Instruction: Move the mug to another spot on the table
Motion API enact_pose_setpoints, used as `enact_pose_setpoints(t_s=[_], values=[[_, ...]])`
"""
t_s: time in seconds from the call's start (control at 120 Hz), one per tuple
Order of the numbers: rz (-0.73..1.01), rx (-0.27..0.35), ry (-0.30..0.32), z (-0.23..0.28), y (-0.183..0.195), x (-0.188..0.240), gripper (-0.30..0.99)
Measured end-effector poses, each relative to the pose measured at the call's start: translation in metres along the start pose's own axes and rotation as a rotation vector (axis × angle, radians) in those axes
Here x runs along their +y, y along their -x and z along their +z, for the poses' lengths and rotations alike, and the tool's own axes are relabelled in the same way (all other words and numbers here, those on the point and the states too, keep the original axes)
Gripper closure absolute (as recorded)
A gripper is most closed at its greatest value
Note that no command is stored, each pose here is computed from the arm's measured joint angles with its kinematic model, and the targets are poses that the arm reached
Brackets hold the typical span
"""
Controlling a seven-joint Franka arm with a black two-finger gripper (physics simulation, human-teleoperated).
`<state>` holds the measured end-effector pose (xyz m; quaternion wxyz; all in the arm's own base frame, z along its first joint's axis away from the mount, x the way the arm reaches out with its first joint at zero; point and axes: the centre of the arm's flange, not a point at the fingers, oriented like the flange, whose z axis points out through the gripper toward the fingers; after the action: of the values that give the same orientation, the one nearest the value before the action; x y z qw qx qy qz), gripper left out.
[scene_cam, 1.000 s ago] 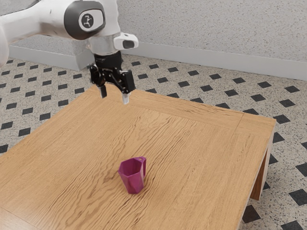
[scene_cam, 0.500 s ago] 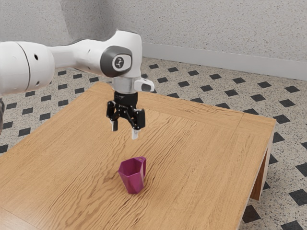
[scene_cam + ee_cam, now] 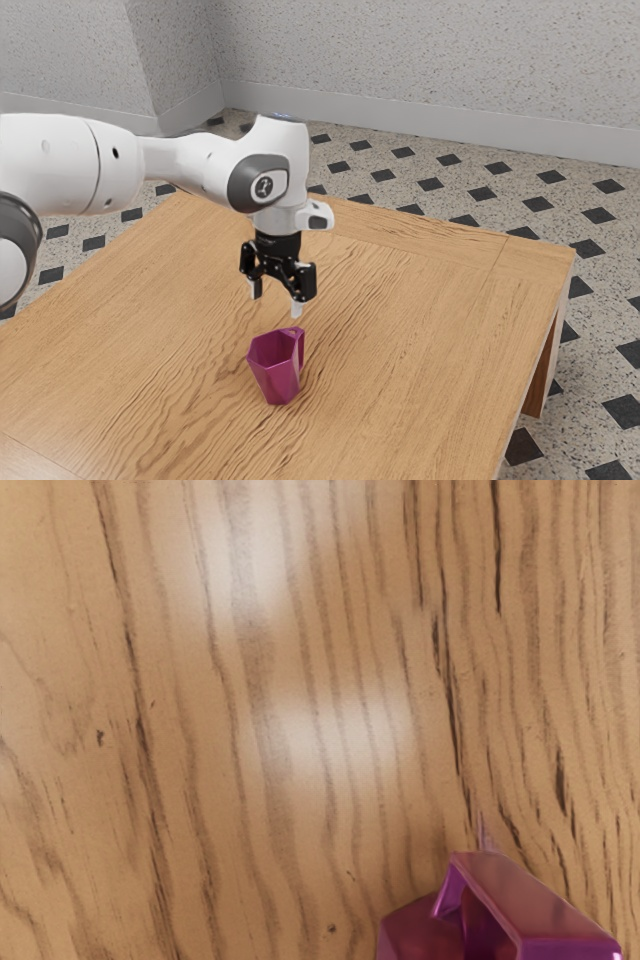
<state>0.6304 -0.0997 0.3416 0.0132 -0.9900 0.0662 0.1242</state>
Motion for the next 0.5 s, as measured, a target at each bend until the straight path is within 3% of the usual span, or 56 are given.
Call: enact_pose_setpoints(t_s=[0.3,0.5], values=[[-0.063,0.044,-0.04,0.01,0.001,0.01,0.0],[-0.089,0.031,-0.054,0.018,0.018,0.024,0.0]])
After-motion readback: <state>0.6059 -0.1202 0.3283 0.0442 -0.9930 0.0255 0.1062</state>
